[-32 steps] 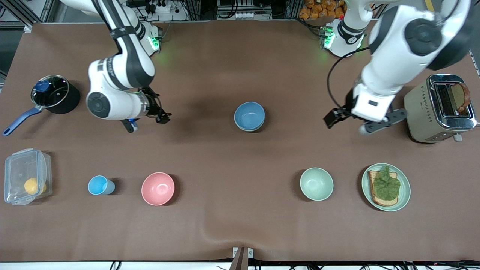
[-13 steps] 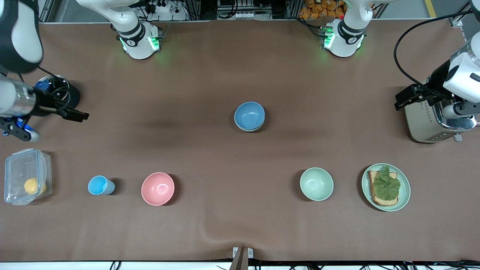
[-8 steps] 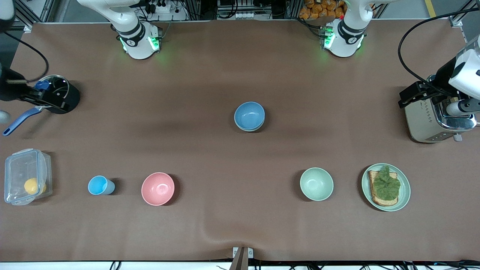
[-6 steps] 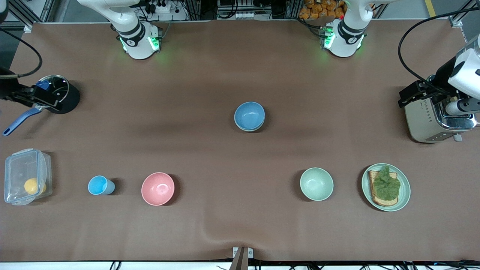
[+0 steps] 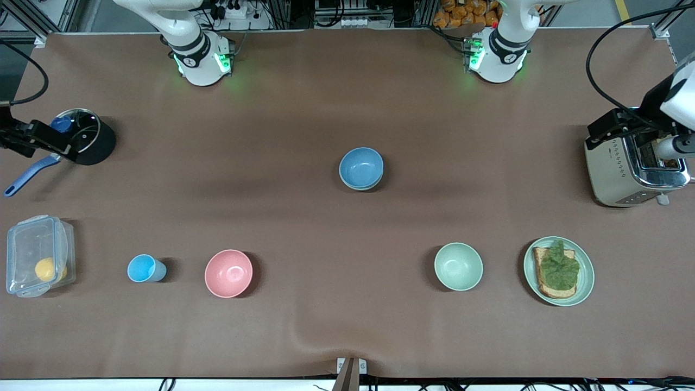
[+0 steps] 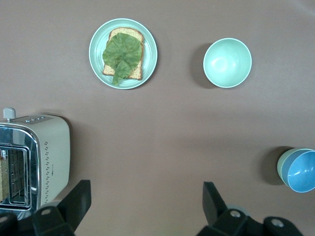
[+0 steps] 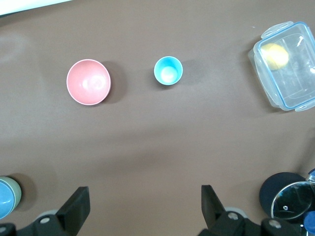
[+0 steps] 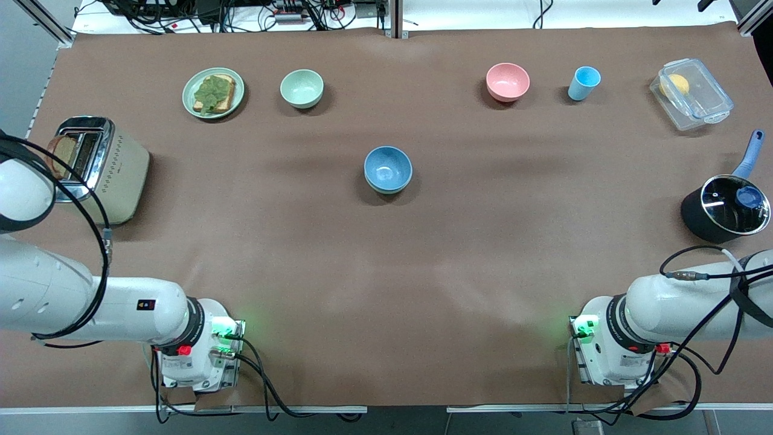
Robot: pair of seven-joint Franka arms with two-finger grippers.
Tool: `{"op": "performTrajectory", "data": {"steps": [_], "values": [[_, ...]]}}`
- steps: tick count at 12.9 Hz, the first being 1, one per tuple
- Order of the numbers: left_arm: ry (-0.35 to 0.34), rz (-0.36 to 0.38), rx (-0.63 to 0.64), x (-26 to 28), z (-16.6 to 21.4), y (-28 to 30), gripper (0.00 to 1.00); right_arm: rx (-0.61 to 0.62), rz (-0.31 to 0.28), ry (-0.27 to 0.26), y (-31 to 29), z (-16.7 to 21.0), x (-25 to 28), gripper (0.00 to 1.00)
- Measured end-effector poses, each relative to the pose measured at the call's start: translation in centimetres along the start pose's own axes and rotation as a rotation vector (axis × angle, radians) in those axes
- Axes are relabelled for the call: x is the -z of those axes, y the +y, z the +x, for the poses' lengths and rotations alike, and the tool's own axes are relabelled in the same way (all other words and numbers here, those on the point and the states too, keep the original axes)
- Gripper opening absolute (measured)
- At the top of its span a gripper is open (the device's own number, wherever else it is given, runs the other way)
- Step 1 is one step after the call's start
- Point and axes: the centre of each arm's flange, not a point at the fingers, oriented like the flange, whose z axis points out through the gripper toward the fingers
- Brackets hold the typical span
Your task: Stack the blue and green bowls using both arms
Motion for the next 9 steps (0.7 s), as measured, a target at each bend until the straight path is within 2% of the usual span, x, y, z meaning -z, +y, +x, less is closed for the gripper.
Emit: {"op": "performTrajectory", "data": {"steps": [3, 9], "values": [[0.001, 0.0, -0.002, 0.1, 0.0, 0.1, 1.0, 0.024, 0.0, 0.022, -1.0, -0.7, 1.3, 1.0], [-0.014, 0.002, -0.012, 0.0, -0.3, 0.7, 1.0, 0.049, -0.003, 0.025, -2.4, -1.0, 1.4, 1.0]]}}
